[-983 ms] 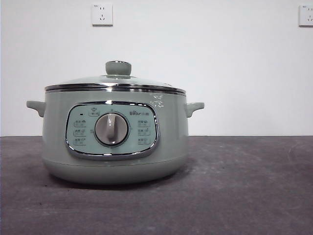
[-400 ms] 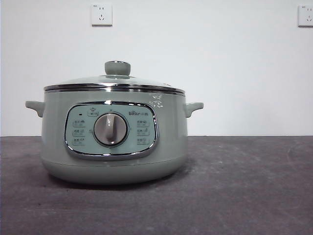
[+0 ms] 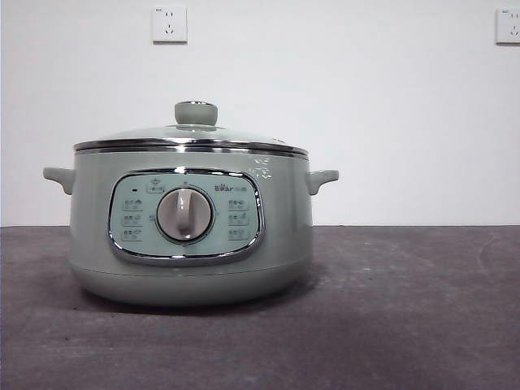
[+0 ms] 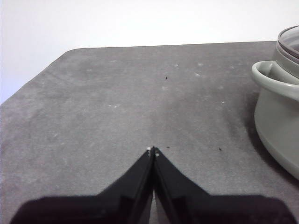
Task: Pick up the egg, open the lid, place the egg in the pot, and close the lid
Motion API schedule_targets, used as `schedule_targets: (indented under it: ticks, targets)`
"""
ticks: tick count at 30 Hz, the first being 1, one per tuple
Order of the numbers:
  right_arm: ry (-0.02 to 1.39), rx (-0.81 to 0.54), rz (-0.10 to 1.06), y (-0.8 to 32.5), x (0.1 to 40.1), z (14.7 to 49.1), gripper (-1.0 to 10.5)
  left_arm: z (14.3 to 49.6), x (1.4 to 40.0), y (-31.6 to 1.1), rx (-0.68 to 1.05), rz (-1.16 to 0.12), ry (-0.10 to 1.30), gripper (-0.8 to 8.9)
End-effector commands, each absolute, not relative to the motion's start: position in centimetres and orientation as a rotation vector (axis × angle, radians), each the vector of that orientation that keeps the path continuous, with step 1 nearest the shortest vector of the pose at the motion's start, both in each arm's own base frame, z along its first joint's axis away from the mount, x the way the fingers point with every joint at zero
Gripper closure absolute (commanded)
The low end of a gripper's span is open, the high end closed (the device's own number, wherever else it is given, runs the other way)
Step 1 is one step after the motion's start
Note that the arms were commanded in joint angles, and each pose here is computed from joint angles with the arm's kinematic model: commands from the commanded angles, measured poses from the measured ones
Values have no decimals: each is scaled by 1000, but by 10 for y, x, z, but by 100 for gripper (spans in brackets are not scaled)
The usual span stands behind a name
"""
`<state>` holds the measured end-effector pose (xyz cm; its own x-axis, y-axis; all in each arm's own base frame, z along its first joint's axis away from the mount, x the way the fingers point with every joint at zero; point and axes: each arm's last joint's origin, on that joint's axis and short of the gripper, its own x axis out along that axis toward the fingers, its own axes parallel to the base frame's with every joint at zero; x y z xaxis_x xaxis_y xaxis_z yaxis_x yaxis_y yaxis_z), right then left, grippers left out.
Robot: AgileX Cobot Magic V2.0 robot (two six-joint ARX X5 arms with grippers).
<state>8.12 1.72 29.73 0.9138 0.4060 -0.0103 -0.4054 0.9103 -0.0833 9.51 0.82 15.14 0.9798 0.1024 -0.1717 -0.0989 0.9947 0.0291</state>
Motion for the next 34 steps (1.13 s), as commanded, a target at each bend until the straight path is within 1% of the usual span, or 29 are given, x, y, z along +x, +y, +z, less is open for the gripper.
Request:
schedule_targets:
  ticks: [1, 7, 12, 21, 25, 27, 29, 34]
  targets:
    - [24, -62, 367, 16, 88, 257, 946, 147, 96, 8, 14, 101, 183, 816]
    - [64, -12, 269, 14, 92, 200, 946, 147, 96, 8, 14, 101, 183, 816]
    - [103, 9, 267, 14, 93, 172, 946, 147, 96, 8, 14, 101, 183, 817]
    - [188, 15, 250, 14, 93, 153, 946, 147, 96, 8, 14, 101, 183, 817]
    - [198, 18, 251, 14, 93, 150, 946, 147, 96, 8, 14, 101, 183, 817]
    - [202, 47, 247, 14, 93, 150, 946, 147, 96, 8, 14, 101, 182, 817]
    - [209, 115, 240, 14, 93, 150, 946, 147, 96, 8, 14, 101, 182, 816]
    - [211, 123, 238, 14, 93, 150, 946, 147, 96, 8, 14, 101, 182, 816]
